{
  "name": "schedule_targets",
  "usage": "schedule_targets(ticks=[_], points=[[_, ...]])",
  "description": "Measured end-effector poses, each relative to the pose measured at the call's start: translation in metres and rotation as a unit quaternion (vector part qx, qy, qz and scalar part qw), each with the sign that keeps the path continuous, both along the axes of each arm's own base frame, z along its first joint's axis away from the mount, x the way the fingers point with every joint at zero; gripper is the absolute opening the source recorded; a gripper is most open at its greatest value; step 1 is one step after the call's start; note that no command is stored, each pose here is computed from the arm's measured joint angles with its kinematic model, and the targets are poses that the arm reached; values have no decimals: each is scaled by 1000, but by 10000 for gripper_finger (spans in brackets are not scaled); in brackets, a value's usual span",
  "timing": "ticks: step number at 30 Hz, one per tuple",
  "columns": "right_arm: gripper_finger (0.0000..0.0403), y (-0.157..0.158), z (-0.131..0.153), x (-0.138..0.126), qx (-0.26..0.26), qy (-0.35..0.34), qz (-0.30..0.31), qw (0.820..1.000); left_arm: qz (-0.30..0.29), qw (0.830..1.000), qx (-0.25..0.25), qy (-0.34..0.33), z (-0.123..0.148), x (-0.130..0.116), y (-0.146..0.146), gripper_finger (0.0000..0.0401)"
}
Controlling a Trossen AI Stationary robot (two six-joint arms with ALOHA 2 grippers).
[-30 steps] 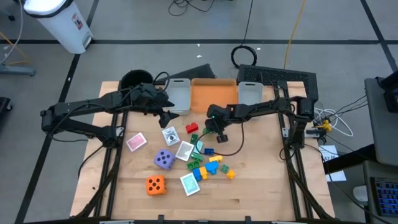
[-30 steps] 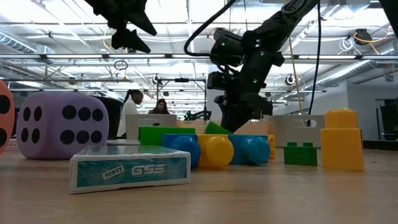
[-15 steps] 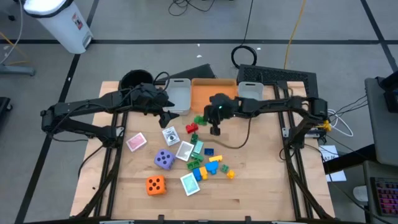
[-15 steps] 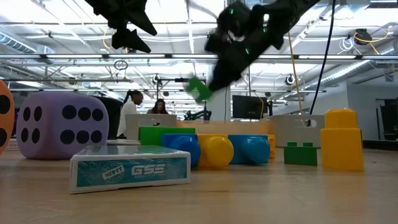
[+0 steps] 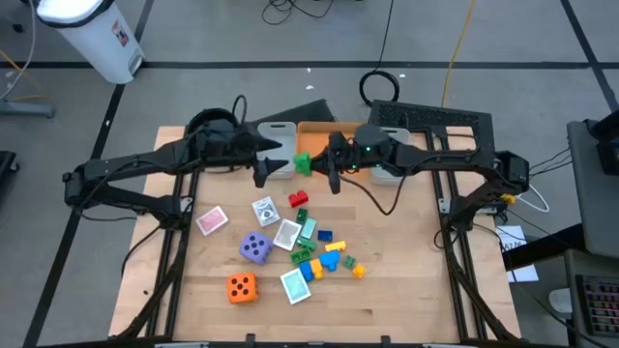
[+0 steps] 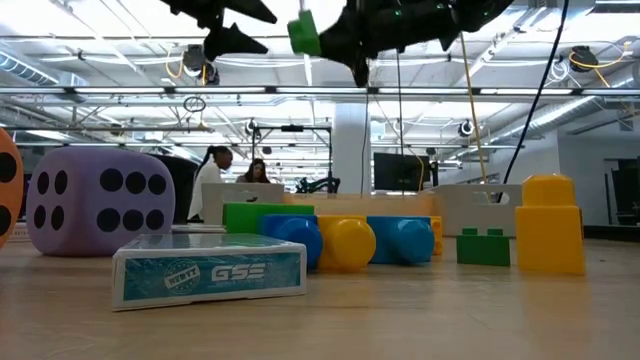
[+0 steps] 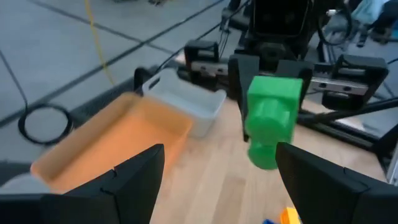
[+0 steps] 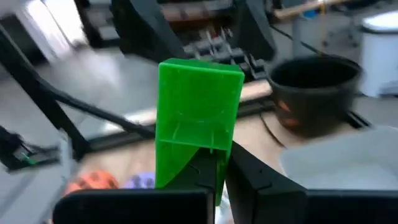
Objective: Pick & Place Toys
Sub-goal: Put the top green game piece into the orange bin
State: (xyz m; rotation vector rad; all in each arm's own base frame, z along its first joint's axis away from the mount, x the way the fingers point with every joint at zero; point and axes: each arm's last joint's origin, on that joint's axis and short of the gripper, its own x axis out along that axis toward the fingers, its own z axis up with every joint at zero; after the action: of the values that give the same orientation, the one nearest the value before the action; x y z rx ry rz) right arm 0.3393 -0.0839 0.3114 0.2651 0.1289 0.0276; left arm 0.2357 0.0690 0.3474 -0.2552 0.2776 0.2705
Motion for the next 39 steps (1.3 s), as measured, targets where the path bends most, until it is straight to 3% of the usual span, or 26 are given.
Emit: schedule_targets(ticks=[11, 20, 30, 39], points=[[6, 1, 10, 1, 13, -50, 17, 999, -71, 992, -4, -108, 20, 4, -3, 310], [6, 3, 21, 0, 14, -102, 32, 994, -95, 988, -44, -112, 12, 18, 0, 310], [6, 3, 21, 0, 11, -104, 32, 994, -130, 977, -81, -145, 1, 45, 5, 310], [6, 3, 21, 1, 9, -102, 32, 994, -146, 972, -86, -165, 0, 52, 7, 310]])
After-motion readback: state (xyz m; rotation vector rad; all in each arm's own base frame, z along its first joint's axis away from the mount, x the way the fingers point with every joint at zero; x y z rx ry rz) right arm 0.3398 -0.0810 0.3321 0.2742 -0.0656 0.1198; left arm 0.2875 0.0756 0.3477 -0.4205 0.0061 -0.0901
